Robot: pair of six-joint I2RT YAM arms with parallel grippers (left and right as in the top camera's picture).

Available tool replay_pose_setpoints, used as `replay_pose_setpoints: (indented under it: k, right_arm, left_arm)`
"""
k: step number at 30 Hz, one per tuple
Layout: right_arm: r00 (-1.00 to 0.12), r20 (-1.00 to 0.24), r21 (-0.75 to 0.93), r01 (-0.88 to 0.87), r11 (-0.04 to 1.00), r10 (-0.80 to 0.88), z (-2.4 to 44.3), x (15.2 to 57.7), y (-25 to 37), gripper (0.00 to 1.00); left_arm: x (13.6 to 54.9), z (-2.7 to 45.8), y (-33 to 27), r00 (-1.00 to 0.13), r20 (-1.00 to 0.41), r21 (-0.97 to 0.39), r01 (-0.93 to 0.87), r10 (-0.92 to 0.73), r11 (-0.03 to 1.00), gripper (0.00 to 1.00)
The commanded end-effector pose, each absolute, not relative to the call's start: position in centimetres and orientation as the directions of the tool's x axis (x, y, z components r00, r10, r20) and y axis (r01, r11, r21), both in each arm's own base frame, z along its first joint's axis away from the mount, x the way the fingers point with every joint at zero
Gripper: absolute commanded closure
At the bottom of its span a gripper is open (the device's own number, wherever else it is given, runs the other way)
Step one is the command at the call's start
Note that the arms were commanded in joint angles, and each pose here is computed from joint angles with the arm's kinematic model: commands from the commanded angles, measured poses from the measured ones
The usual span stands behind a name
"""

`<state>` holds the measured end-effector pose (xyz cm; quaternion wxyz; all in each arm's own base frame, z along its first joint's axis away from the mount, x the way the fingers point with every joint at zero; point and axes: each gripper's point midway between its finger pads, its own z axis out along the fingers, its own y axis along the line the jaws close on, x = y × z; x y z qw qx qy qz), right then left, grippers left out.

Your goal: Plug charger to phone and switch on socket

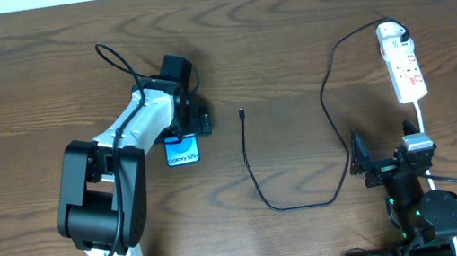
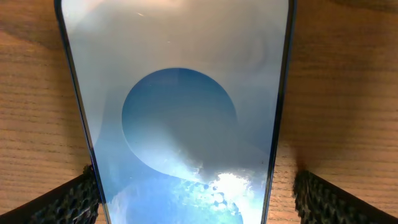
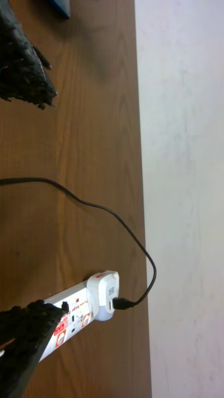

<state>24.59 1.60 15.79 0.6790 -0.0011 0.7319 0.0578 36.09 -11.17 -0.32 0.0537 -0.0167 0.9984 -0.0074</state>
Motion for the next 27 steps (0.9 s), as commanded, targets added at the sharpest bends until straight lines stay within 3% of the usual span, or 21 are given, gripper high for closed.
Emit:
replay_pose_setpoints:
  k: [1, 27]
  right_arm:
    - [-0.077, -0.994, 0.078, -0.074, 0.994, 0.072, 15.74, 24.57, 1.47, 0.01]
    - [-0.077, -0.994, 0.078, -0.074, 0.994, 0.072, 15.74, 24.57, 1.47, 0.01]
  left_arm:
    - [35.24, -2.23, -10.53, -0.996, -0.066, 0.032, -0.056, -0.054, 0.998, 0.02]
    - [35.91, -2.15, -9.98, -0.993, -0.099, 0.062, -0.067, -0.060, 0.996, 0.02]
